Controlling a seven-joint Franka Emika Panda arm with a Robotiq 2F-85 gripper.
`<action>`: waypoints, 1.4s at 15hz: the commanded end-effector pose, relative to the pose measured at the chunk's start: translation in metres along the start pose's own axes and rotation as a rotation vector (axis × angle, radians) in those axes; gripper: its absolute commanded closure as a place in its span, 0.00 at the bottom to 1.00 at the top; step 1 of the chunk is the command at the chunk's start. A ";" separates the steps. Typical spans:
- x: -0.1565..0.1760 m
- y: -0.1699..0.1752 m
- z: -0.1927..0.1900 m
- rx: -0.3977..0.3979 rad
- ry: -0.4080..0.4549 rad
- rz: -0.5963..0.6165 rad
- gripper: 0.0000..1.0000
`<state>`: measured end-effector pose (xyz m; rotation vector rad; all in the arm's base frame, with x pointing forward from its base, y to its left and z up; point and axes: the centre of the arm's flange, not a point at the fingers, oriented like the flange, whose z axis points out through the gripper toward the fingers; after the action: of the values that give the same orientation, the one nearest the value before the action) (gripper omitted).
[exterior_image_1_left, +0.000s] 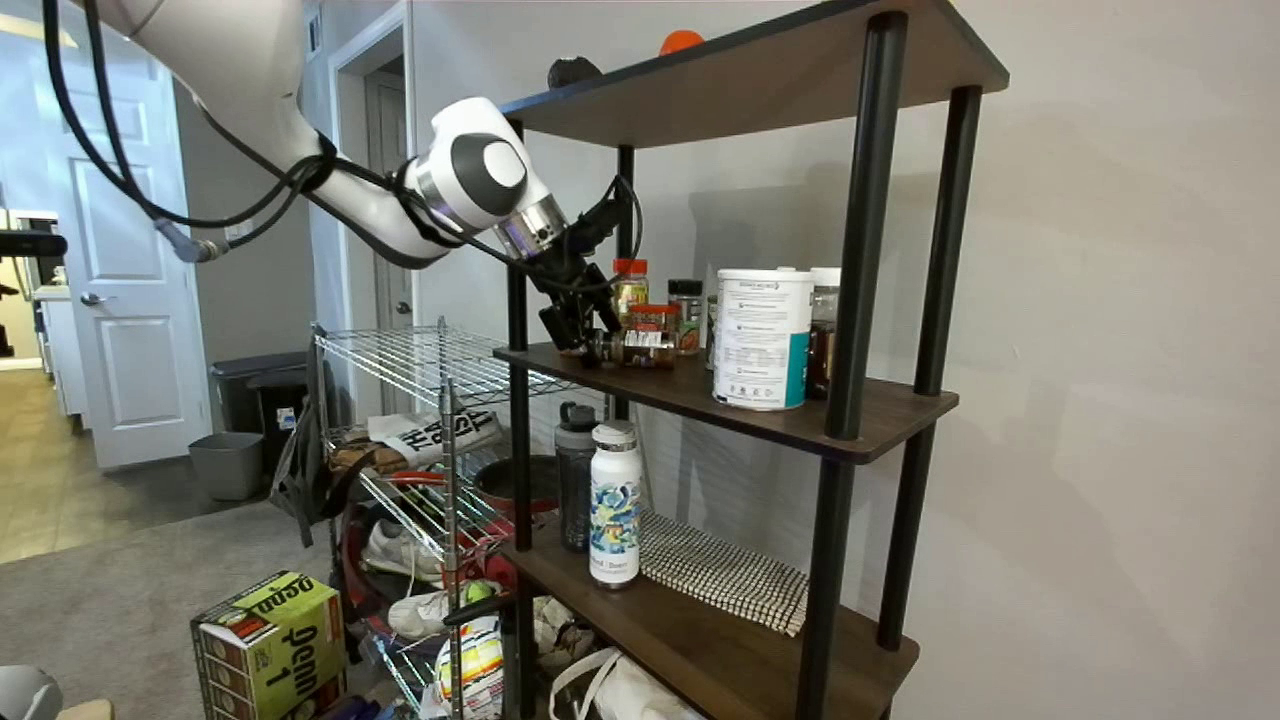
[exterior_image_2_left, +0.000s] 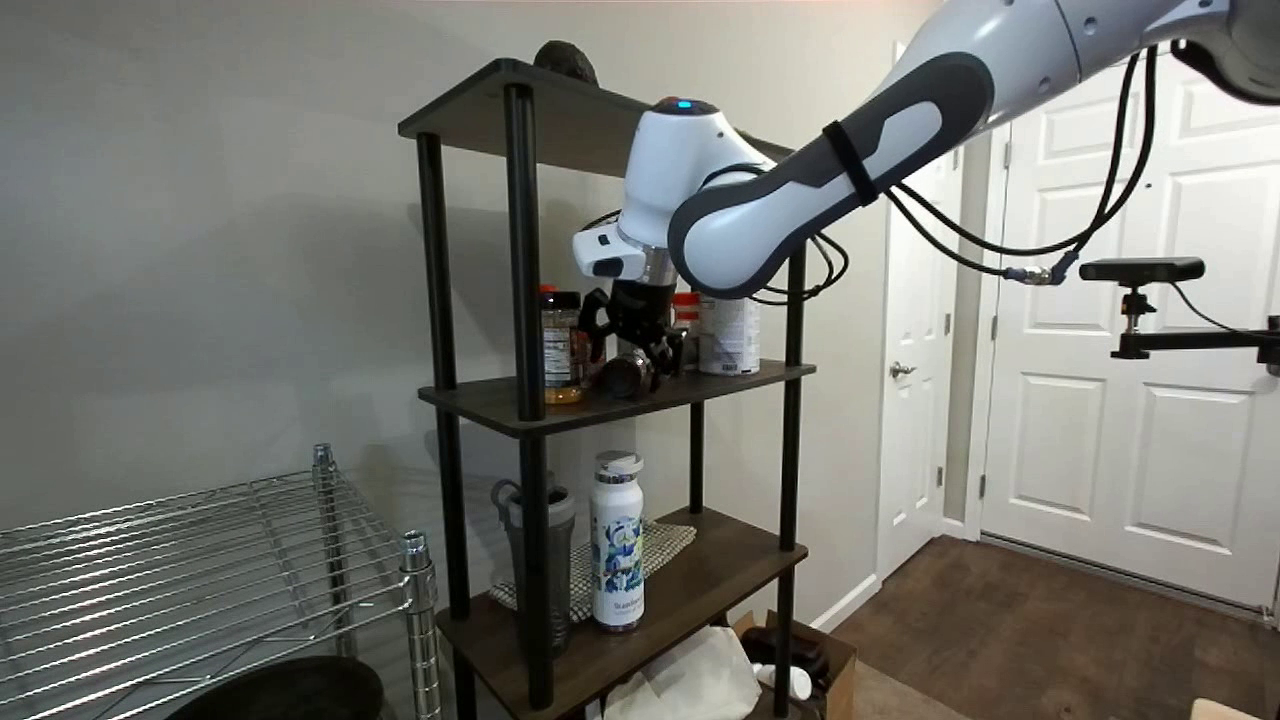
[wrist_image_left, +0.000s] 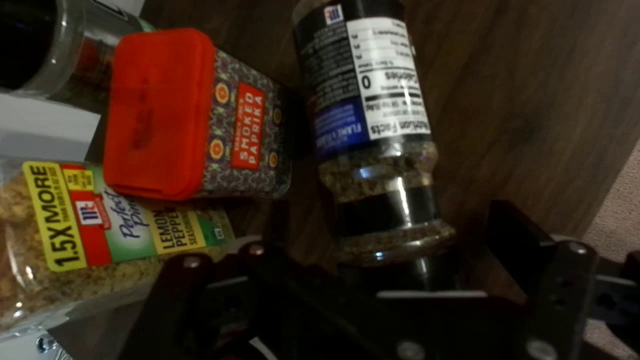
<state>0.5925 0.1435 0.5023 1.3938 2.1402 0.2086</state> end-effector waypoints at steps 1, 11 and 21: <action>-0.004 0.003 0.003 0.007 0.011 -0.027 0.00; -0.004 0.005 0.003 0.000 0.014 -0.020 0.51; -0.005 0.005 0.002 -0.005 0.020 -0.014 0.69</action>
<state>0.5948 0.1439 0.5014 1.3944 2.1408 0.2092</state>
